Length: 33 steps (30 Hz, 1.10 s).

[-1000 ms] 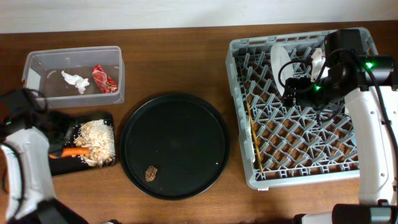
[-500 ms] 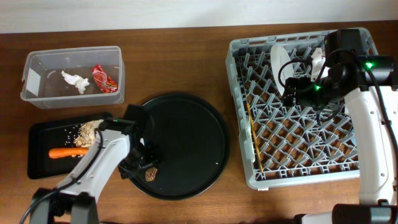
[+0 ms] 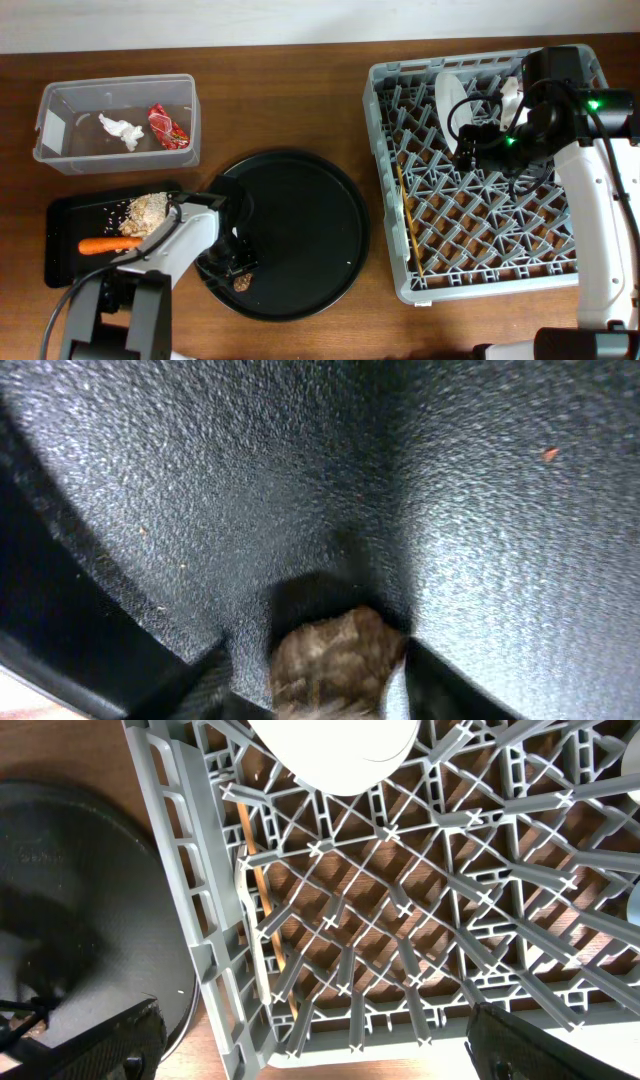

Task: Sort waste into correct bins and load items into the dishwasher rack
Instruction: 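Reach the left gripper back to the round tray and grasp the brown scrap, then carry the brown scrap left onto the black tray and release it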

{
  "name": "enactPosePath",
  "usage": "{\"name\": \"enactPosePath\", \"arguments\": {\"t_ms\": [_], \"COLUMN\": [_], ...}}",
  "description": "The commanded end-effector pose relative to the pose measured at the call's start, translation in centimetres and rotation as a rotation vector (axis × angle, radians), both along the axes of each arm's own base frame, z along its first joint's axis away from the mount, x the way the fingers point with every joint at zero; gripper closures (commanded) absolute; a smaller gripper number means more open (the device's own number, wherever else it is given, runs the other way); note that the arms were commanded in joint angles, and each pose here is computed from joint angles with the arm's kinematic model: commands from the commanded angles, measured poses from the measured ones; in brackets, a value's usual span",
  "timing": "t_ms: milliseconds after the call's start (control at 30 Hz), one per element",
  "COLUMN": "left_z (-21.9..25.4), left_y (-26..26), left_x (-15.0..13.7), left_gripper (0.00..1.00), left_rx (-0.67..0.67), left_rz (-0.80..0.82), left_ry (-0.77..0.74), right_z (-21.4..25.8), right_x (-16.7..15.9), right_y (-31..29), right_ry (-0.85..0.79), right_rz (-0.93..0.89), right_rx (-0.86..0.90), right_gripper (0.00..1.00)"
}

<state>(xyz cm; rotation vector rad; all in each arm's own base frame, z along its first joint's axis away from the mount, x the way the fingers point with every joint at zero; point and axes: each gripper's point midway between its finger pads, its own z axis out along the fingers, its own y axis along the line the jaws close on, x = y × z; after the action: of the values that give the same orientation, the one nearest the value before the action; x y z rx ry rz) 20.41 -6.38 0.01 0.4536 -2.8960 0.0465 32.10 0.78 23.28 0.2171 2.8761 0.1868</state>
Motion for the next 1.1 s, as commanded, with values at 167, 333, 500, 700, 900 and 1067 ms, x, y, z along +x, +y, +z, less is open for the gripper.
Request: {"name": "enactPosePath", "arguments": {"t_ms": [167, 333, 500, 700, 900, 1067], "left_z": [-0.1, 2.2, 6.6, 9.5, 8.7, 5.8], "left_y": [-0.1, 0.0, 3.4, 14.2, 23.7, 27.4], "left_x": [-0.1, 2.6, 8.1, 12.4, 11.8, 9.8], "left_gripper": [0.84, 0.84, 0.84, 0.83, 0.83, 0.81], "left_rx": [-0.005, -0.008, 0.005, 0.123, 0.190, 0.200], "left_rz": [-0.001, 0.016, 0.093, 0.380, 0.635, 0.770], "left_ry": [0.011, -0.038, -0.170, -0.349, -0.415, -0.345], "right_z": [-0.1, -0.1, -0.1, -0.1, -0.1, -0.1], "right_x": [0.0, 0.0, -0.1, -0.1, -0.1, -0.1], "right_y": [0.0, 0.0, 0.0, 0.0, 0.0, 0.0], "right_ry": [0.001, 0.001, 0.003, 0.003, 0.004, 0.004], "right_rz": [-0.001, -0.001, -0.001, -0.001, -0.001, -0.001], "right_rx": [0.002, 0.002, 0.002, 0.002, 0.002, 0.002], "right_gripper": [0.01, 0.01, 0.01, 0.01, 0.02, 0.01]}}
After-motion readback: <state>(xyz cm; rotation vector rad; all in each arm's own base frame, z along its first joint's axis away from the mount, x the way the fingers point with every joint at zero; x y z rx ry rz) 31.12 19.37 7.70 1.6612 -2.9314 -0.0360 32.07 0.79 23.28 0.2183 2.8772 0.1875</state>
